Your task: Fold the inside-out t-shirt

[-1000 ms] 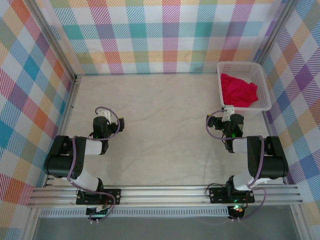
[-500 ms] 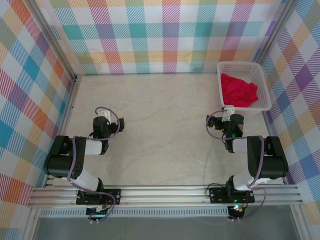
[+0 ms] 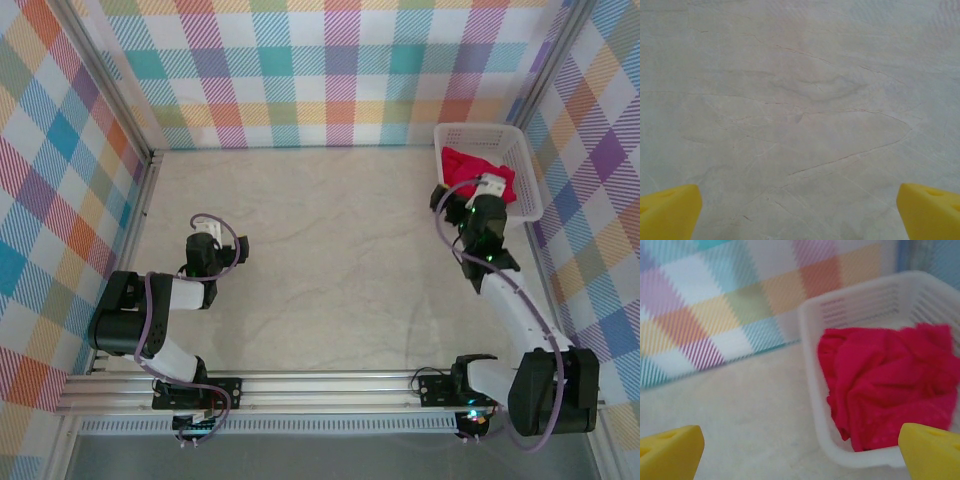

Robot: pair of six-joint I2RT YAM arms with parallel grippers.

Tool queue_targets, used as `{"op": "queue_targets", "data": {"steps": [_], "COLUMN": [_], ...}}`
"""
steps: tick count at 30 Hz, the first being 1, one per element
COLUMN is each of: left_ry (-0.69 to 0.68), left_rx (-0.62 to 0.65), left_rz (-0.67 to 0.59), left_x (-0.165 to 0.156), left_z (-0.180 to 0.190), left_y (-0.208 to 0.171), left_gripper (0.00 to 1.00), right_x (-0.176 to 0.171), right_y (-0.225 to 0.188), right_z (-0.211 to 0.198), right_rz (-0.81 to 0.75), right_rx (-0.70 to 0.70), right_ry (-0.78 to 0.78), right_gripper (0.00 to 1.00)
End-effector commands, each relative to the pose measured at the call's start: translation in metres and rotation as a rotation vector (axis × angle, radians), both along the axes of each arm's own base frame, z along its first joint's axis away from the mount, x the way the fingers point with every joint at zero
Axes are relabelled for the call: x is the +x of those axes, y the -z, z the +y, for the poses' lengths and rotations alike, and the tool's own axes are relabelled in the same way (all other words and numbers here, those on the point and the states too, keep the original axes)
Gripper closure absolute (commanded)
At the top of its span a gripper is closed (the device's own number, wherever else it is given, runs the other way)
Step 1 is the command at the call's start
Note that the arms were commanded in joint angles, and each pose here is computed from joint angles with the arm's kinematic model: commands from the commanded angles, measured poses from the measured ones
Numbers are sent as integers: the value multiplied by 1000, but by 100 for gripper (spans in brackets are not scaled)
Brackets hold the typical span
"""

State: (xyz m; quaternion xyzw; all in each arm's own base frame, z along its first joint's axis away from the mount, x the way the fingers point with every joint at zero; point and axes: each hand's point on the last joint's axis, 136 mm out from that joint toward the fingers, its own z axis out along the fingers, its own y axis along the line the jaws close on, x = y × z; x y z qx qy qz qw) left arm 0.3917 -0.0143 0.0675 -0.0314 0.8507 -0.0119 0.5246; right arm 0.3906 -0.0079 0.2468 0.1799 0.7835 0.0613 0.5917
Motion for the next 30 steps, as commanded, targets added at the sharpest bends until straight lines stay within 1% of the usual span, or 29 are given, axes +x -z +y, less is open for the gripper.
{"op": "queue_targets", "data": {"steps": [1,3,6,9,10,11,12,13,16,17,19,20,22,23,24,25,26,27,28,30], "left_ry": [7,7,7,5,28,37,-10,-33,4,-3,-154,-193,-146,-133,-173,-265,-354,-403,-404,-372], "left_rx": [0,-1,-1,0,7,16,18,11,-50,-94,-196,-206,-214,-230,-267,-313,-339,-351,-350,-367], "left_rz": [-38,-36,-36,-50,-42,-34,27,39,0,-32,-16,7,14,4,2,5,35,36,40,55], "left_x": [8,8,8,8,6,4,-1,-3,-17,-23,-42,-53,-64,-69,-74,-79,-88,-92,-93,-92], "left_z": [0,0,0,0,-4,-7,-4,-3,-15,-17,0,6,0,-2,2,12,22,29,29,23], "left_y": [-12,-11,-11,-14,-19,-30,-40,-60,-115,-135,-150,-152,-156,-157,-155,-151,-141,-139,-139,-138], "left_gripper": [0,0,0,0,0,0,0,0,0,0,0,0,0,0,0,0,0,0,0,0], "right_x": [-10,11,43,78,89,98,108,116,134,138,146,150,157,159,161,162,161,157,153,143], "right_y": [38,31,38,61,70,75,81,86,101,107,119,124,130,131,131,129,125,119,112,93], "right_z": [-28,-24,-31,-36,-37,-38,-38,-40,-44,-46,-47,-46,-44,-43,-41,-40,-38,-38,-37,-32], "right_rz": [202,182,245,364,397,420,447,466,516,528,545,548,555,557,560,560,554,541,516,454], "right_rx": [194,211,288,403,428,444,452,455,462,466,484,492,510,517,524,526,529,533,536,533], "right_ry": [213,169,200,200,195,190,191,197,229,244,259,258,250,247,237,228,226,227,225,208], "right_gripper": [0,0,0,15,20,22,24,23,23,24,28,31,40,47,59,75,86,97,100,100]}}
